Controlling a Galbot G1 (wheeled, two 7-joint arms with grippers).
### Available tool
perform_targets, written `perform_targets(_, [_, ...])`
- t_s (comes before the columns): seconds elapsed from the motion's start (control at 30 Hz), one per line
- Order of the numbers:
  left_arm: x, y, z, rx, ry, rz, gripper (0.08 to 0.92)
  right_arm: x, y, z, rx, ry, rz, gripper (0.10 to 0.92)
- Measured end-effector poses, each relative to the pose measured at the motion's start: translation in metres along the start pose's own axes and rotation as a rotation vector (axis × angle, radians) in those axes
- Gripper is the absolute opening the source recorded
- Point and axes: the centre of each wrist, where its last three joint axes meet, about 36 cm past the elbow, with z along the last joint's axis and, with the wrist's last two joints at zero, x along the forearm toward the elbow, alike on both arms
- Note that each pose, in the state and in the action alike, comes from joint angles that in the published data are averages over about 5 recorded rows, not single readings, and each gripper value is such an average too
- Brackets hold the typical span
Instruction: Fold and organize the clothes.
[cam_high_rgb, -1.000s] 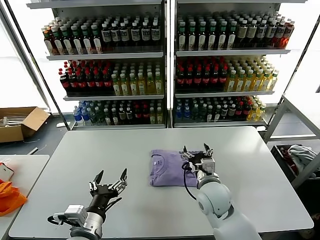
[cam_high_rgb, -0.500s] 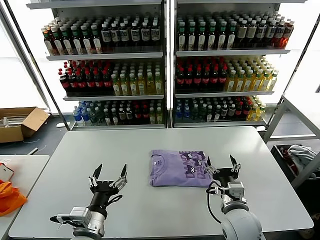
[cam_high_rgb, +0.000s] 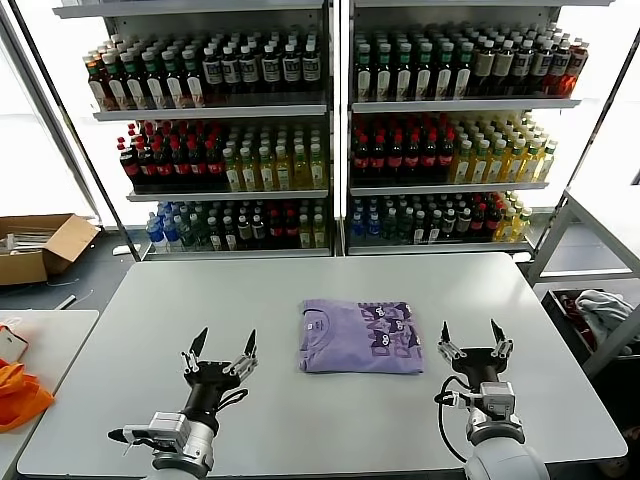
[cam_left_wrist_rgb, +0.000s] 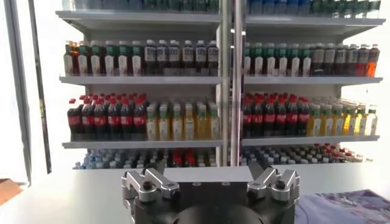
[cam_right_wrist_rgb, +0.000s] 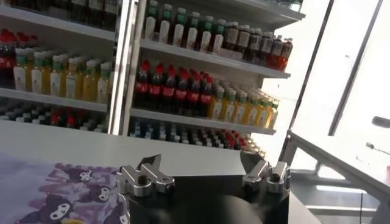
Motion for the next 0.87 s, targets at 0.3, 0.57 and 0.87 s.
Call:
perform_targets(0.3, [-0.004, 0.006, 0.002, -0.027, -0.008, -0.002, 0.823, 0.010, -0.002, 0.010, -0.013, 0.015, 0.028, 0.823])
perform_targets(0.57, [-0.004, 0.001, 0.003, -0.022, -0.015, 0.017, 0.823, 0.017, -0.003, 0.013, -0.016, 0.017, 0.039, 0.823])
perform_targets(0.87, [-0.002, 0.000, 0.005, -0.021, -0.016, 0.032, 0.823, 0.021, -0.003, 0.014, -0.026, 0.012, 0.040, 0.823])
